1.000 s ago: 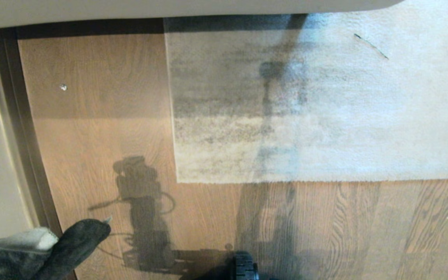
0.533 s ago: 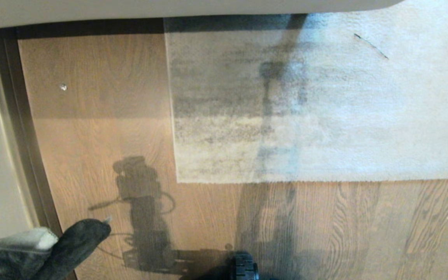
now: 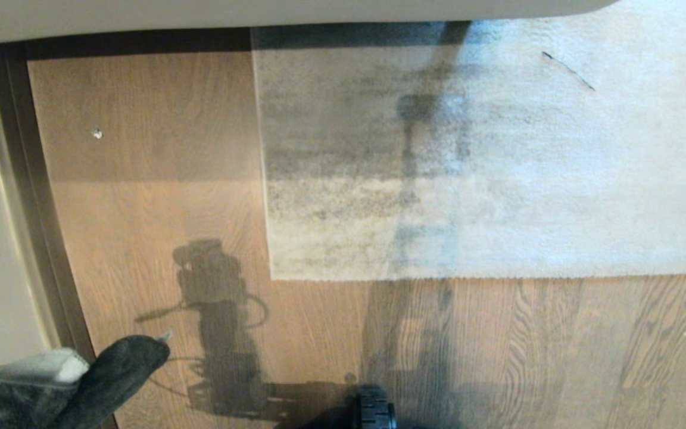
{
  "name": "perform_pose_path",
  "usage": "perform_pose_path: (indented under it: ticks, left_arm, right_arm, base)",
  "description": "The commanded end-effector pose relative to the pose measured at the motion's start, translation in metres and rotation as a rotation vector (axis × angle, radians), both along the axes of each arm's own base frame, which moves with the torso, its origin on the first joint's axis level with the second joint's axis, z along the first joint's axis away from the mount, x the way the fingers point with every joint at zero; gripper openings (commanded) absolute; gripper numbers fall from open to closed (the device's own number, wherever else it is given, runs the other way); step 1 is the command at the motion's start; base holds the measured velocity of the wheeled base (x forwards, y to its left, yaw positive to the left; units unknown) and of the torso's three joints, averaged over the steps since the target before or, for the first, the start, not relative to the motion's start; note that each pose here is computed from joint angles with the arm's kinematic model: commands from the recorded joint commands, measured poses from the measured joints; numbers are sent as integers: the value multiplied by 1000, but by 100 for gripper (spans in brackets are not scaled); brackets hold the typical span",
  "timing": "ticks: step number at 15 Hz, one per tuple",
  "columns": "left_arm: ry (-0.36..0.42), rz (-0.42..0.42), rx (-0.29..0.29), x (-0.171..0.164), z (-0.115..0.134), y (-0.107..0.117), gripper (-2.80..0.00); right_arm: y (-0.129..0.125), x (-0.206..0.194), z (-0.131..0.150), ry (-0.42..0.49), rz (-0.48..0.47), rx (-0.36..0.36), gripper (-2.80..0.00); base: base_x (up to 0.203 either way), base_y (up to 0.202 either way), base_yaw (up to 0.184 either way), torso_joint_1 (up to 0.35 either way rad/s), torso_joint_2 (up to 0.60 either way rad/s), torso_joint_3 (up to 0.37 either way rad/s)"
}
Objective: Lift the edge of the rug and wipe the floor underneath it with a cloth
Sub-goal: Put down the rag
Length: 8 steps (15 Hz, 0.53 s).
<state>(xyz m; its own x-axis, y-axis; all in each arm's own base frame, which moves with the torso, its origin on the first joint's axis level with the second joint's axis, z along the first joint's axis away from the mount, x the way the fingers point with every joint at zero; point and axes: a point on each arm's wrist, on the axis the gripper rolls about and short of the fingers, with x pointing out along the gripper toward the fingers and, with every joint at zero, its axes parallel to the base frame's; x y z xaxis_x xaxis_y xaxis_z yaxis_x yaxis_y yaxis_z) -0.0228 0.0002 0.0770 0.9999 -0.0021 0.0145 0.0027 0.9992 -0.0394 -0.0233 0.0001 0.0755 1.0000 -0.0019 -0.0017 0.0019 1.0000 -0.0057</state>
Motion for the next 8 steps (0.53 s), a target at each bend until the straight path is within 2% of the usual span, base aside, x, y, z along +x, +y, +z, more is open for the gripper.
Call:
perform_pose_path:
  ticks: [1, 8]
  left_arm:
    - [-1, 1, -1, 0, 0, 0, -280]
    - [-1, 1, -1, 0, 0, 0, -280]
  right_arm:
    - [0, 0, 0, 3, 0, -2, -280]
    - [0, 0, 0, 3, 0, -2, -280]
  base:
    - [0, 0, 0, 0, 0, 0]
    - [0, 0, 0, 0, 0, 0]
